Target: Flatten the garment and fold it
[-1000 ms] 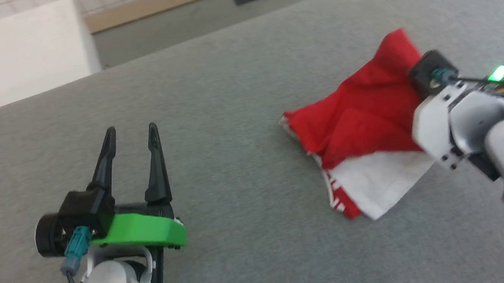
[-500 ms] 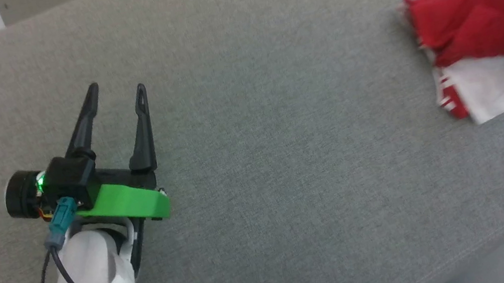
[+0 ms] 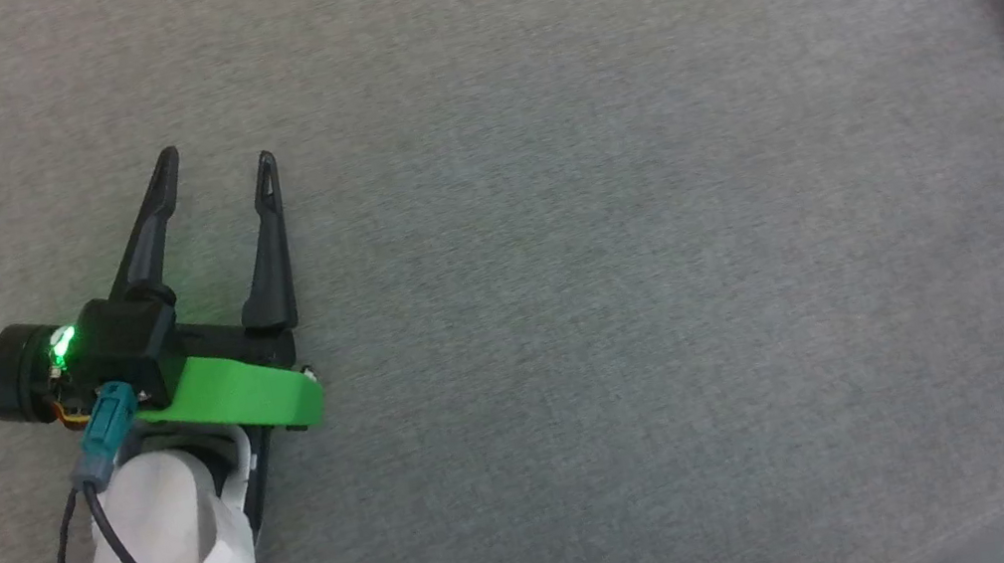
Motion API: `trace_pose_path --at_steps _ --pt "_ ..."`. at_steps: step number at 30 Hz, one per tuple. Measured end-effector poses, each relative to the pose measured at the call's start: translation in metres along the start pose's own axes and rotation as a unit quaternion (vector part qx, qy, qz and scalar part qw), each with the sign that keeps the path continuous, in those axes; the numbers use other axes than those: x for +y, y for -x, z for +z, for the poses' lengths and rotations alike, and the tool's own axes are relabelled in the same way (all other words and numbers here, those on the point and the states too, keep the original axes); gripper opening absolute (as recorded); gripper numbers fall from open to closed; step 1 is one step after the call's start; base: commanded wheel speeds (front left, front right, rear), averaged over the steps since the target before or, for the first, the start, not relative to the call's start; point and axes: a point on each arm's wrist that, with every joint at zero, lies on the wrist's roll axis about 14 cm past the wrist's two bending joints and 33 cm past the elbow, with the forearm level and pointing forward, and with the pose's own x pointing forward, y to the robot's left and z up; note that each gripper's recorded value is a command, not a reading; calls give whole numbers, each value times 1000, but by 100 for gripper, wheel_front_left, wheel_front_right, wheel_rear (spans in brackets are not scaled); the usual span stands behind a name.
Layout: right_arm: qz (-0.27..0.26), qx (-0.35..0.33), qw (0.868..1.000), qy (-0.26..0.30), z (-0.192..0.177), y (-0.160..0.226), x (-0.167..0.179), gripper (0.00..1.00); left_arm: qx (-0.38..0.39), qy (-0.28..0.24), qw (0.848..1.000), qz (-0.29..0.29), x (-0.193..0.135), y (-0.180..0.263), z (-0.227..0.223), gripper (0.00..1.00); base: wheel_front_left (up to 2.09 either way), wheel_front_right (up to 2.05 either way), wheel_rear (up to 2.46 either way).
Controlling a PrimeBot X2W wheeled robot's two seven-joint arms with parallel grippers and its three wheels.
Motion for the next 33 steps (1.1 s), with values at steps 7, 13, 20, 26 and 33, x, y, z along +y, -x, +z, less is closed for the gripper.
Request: trace_pose_path --at_steps 7,13,20,26,33 --pt "-21 -38 997 -63 2 9 -11 100 -6 8 1000 26 4 15 13 100 0 0 0" --pt "-1 -104 987 -120 13 34 -6 100 -6 28 998 51 -2 42 31 100 0 0 0" --pt "46 -191 958 -211 46 78 26 100 -31 35 996 79 -3 78 64 100 0 0 0" --pt "106 -257 920 -276 79 131 62 100 -44 31 992 116 7 112 81 100 0 0 0" --pt "171 -306 880 -320 108 191 89 100 -58 23 986 153 17 147 97 100 0 0 0"
